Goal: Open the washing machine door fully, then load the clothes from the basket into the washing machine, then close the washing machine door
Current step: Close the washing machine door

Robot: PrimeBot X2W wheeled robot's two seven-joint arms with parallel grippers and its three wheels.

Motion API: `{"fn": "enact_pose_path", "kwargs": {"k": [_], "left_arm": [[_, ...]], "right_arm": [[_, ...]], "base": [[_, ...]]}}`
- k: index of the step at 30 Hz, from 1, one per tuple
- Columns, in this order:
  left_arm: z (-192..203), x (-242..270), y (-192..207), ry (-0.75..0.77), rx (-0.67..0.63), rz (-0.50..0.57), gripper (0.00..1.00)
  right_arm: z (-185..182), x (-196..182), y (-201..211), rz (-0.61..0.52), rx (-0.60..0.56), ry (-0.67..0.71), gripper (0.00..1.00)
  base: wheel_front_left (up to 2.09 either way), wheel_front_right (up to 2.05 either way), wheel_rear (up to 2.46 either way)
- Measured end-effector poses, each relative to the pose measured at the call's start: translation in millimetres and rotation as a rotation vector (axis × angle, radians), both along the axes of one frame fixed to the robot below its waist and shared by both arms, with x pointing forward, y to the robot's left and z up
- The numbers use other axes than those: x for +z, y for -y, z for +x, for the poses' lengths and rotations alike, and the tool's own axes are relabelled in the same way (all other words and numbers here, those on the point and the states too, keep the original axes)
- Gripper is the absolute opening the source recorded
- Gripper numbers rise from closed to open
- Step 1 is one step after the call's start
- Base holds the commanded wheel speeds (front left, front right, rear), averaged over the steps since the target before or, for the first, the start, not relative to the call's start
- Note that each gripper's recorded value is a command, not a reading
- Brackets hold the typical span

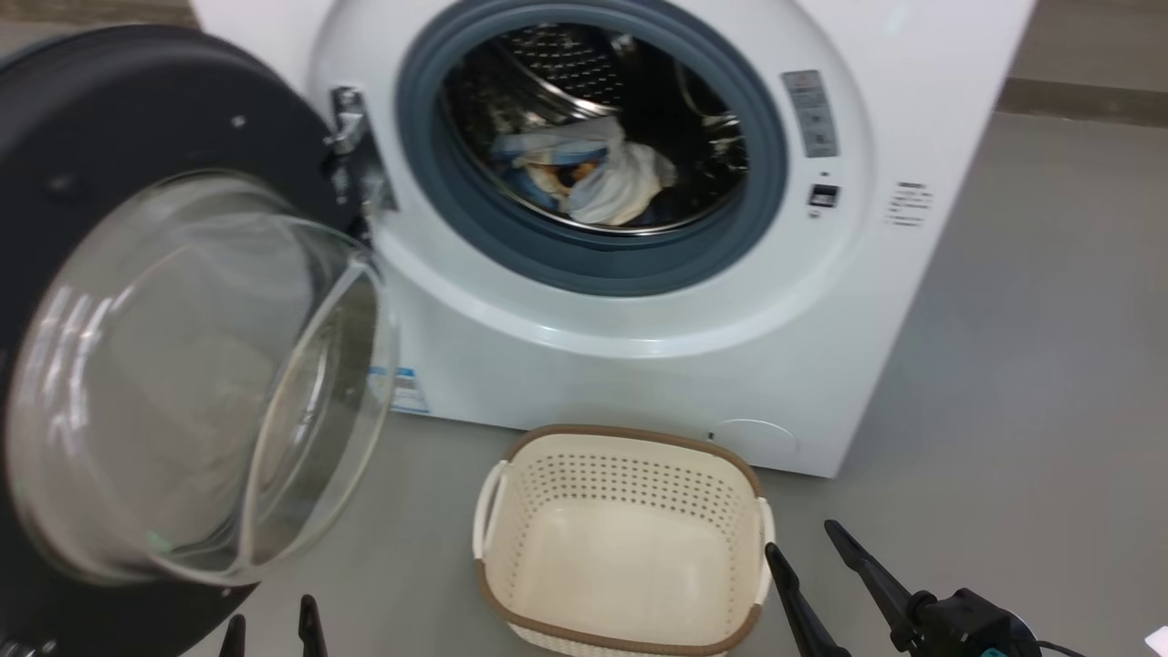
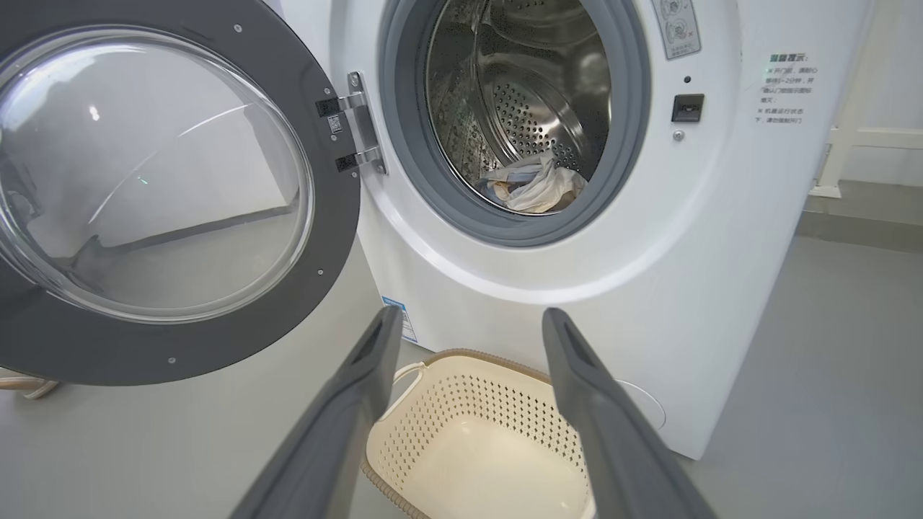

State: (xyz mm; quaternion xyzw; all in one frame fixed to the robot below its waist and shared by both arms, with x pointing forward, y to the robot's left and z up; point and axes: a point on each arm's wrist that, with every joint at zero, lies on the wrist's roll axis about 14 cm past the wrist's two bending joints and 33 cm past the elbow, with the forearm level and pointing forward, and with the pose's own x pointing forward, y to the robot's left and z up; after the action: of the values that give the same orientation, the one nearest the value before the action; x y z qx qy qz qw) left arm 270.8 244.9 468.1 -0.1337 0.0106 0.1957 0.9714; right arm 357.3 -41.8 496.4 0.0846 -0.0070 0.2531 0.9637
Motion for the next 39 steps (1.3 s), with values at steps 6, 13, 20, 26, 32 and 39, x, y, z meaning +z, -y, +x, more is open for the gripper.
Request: {"fn": "enact_pose_path", "kwargs": {"k": [6,13,20,26,32,39], "left_arm": [[-30.7,-2.4,-21.9,-0.005,0.106,-0.007,1.00],[-63.6,-2.4,-42.8,-0.001,0.223,-0.009,1.00],[-87.5,-2.2,-55.4,0.003,0.306,-0.017,1.00],[-90.6,1.1,-60.3,0.013,0.333,-0.021,1.00],[-100.0,2.1,-74.3,0.034,0.399,-0.064,0.03],[-145.0,0.3,-125.6,0.155,0.630,-0.255,0.00]], "right_arm": [[-0.2,1.0,-37.3,-0.010,0.125,0.007,1.00],[-4.7,2.8,-73.5,-0.016,0.242,0.015,1.00],[-12.2,5.4,-99.7,-0.018,0.329,0.024,1.00],[-14.4,2.3,-102.6,-0.027,0.345,0.018,1.00],[-14.2,1.8,-104.5,-0.020,0.351,0.012,1.00],[-13.1,2.7,-106.2,-0.017,0.352,0.014,1.00]], "base": [[0.00,0.00,0.00],[0.00,0.00,0.00],[0.00,0.00,0.00],[0.00,0.00,0.00],[0.00,0.00,0.00],[0.00,0.00,0.00]]}}
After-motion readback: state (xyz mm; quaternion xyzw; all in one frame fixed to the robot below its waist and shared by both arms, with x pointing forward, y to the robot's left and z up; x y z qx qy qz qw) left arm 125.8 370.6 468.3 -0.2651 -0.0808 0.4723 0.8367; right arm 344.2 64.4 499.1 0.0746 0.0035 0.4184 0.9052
